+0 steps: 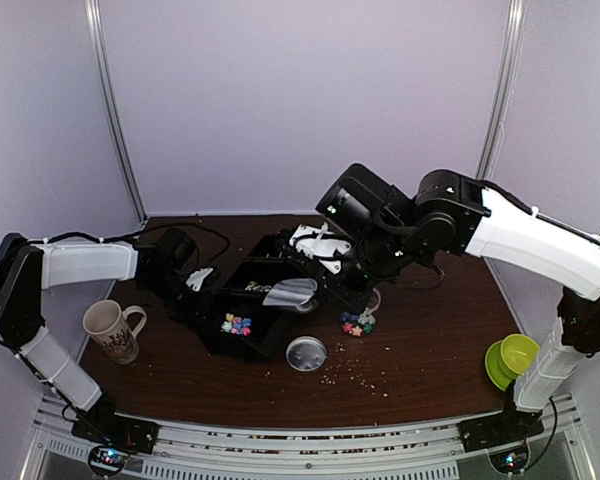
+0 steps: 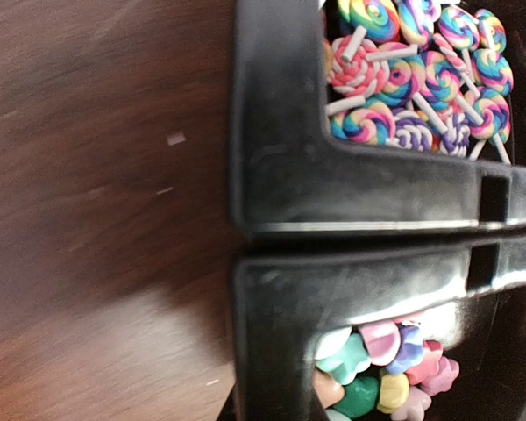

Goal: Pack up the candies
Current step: Scoop the fake candies from the plate.

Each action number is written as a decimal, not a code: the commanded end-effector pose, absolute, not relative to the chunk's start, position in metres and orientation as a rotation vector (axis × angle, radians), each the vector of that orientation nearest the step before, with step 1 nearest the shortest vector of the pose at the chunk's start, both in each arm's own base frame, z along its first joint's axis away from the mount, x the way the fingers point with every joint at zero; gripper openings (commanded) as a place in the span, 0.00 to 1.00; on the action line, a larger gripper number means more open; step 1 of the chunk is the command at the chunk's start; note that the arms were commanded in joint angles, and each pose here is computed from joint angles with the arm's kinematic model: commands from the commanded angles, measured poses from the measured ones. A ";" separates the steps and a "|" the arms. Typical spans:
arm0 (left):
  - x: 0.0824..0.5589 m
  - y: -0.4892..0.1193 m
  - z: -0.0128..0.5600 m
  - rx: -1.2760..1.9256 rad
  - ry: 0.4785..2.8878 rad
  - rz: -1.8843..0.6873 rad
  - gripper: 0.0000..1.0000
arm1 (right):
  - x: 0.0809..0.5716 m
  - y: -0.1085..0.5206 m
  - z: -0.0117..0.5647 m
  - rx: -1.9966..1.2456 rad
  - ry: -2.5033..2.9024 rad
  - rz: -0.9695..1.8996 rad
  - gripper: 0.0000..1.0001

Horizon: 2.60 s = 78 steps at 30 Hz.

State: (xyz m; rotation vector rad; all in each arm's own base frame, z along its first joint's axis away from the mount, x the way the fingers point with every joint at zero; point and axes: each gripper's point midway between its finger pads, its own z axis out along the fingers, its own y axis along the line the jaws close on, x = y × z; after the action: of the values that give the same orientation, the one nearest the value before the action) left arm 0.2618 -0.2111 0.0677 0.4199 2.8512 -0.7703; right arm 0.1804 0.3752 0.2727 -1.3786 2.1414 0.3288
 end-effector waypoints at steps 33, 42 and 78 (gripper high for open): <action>0.305 -0.216 0.148 0.629 2.476 -0.439 0.00 | 0.180 0.458 0.164 -1.767 2.142 -0.054 0.00; 0.306 -0.219 0.163 0.633 2.411 -0.458 0.00 | 0.190 0.486 0.127 -1.789 2.142 -0.051 0.00; 0.303 -0.218 0.217 0.606 2.177 -0.516 0.00 | 0.280 0.520 0.046 -1.028 2.250 0.190 0.00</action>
State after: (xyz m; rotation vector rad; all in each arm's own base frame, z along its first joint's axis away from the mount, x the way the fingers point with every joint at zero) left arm 0.2678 -0.1415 0.0957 0.5797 2.6732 -0.0858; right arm 0.2376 0.5559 0.1152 -1.2534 2.1602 0.4558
